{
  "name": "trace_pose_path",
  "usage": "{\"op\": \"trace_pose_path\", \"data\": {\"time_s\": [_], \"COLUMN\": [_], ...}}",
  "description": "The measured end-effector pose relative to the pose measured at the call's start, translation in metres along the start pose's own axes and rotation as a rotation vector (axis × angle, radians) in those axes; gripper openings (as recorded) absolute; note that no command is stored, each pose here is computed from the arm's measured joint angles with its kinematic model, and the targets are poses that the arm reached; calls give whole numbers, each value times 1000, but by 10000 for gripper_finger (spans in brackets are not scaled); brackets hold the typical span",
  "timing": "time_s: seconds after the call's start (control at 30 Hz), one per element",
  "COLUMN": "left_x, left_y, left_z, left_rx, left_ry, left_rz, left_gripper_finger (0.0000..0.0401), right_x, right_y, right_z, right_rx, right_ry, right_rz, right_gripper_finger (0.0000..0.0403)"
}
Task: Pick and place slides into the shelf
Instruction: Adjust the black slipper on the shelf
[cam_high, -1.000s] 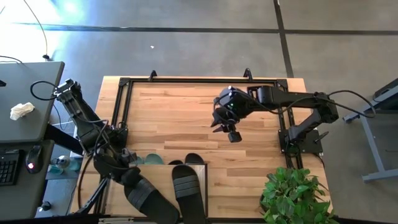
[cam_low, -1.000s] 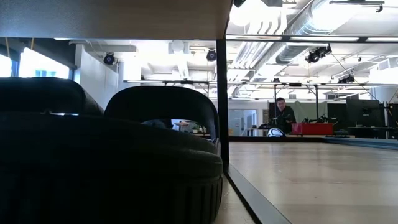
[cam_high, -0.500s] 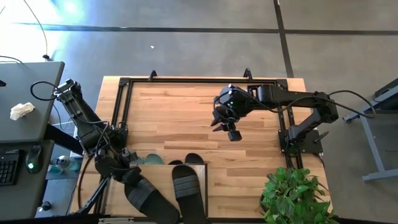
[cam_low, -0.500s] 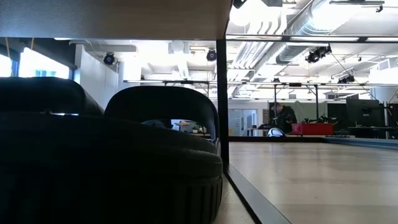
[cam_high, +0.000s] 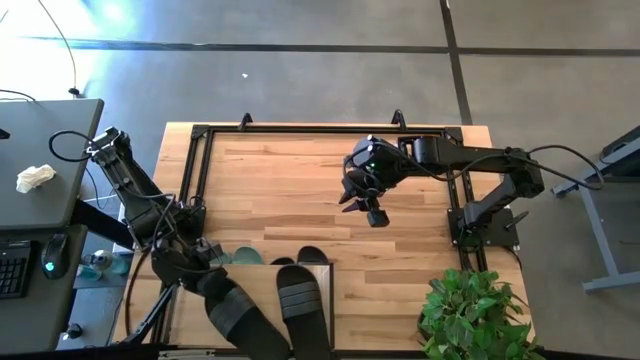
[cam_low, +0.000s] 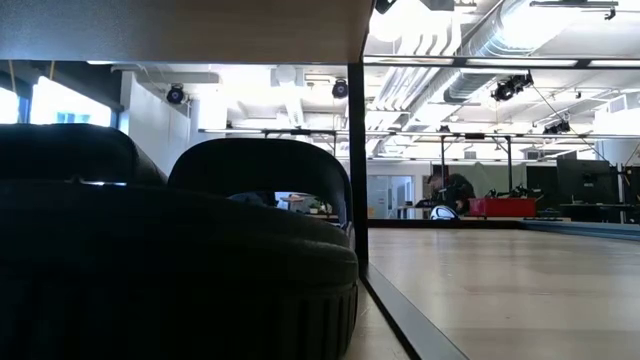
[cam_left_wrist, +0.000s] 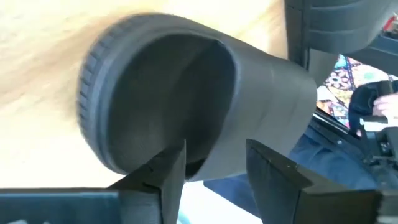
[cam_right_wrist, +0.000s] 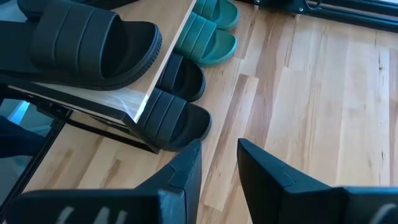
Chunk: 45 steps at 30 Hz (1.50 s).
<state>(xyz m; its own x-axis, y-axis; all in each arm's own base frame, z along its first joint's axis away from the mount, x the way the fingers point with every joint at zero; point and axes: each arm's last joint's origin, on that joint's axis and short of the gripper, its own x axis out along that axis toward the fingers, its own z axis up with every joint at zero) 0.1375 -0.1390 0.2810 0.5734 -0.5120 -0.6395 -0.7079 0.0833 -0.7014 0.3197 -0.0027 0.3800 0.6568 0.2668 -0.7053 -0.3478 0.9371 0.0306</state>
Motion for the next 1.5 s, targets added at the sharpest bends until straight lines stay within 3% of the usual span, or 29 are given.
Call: {"op": "trace_pose_path", "data": {"time_s": [0.87,1.0,1.2,1.5], "left_x": [26,26,26,23], "left_y": [-10,-9,-9,-10], "left_z": [-6,-6,-6,-6], "left_rx": [107,129,174,220], "left_ry": [15,6,0,1], "left_rz": [-44,-43,-46,-54], "left_gripper_finger": [136,106,16,6], "right_x": [0,0,-1,-2], "right_y": [0,-1,-4,-8], "right_z": [1,1,0,-1], "right_rx": [-4,-3,5,10], "right_ry": [-14,-14,-14,-13], "right_rz": [-1,-2,-11,-25], "right_gripper_finger": [94,94,94,94]}}
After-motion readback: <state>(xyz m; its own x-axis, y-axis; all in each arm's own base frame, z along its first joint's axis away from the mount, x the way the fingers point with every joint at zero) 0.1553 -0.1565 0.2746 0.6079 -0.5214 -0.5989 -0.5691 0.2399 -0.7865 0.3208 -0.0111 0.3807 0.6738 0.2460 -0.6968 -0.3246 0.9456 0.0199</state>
